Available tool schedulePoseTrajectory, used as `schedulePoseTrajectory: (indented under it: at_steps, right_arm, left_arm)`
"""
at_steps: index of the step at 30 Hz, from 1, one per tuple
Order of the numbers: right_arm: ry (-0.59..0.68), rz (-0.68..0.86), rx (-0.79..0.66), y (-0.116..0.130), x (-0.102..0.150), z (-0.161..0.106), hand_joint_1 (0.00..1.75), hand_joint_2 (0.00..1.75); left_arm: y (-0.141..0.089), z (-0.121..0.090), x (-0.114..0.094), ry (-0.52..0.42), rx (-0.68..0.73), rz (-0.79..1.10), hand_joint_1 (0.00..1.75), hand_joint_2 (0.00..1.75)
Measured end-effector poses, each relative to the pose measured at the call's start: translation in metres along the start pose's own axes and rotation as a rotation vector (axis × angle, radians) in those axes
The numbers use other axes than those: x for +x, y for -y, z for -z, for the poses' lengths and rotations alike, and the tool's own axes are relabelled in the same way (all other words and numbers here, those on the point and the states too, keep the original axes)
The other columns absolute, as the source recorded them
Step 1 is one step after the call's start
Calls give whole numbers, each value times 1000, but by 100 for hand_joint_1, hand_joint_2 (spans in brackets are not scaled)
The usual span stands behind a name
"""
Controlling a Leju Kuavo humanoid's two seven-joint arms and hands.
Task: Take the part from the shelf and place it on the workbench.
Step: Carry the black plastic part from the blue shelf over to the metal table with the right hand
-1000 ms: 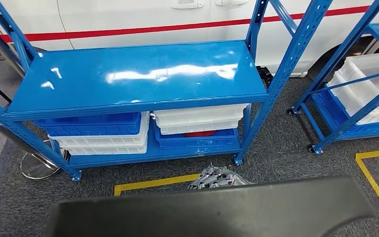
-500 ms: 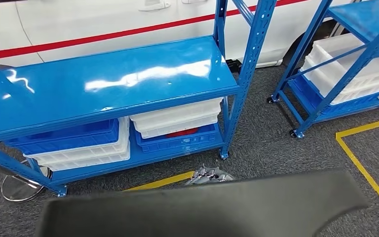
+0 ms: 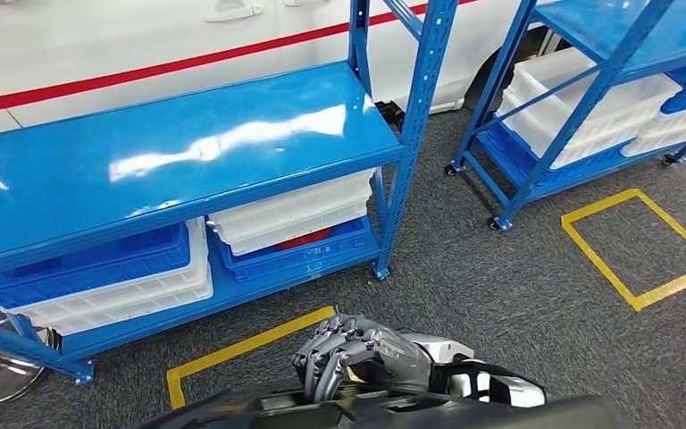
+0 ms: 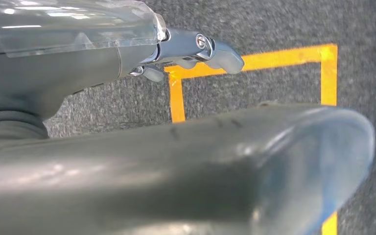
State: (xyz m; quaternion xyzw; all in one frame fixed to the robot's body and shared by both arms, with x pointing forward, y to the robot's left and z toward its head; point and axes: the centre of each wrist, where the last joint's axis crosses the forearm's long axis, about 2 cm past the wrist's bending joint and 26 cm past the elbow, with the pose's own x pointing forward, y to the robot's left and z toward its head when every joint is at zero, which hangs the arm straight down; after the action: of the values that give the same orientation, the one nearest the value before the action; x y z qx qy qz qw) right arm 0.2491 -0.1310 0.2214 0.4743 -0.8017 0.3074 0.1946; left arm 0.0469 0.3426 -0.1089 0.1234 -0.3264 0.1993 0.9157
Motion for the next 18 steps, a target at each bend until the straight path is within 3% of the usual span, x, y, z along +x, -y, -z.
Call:
schedulePoseTrajectory:
  at_steps: [11, 18]
  right_arm:
    - [-19, -7, 41, 1, -1, 15, 161, 175]
    - [-47, 102, 60, 1, -20, 22, 161, 175]
  left_arm:
    - [-5, 4, 7, 8, 35, 15, 0, 0]
    - [-7, 2, 3, -14, 58, 2, 0, 0]
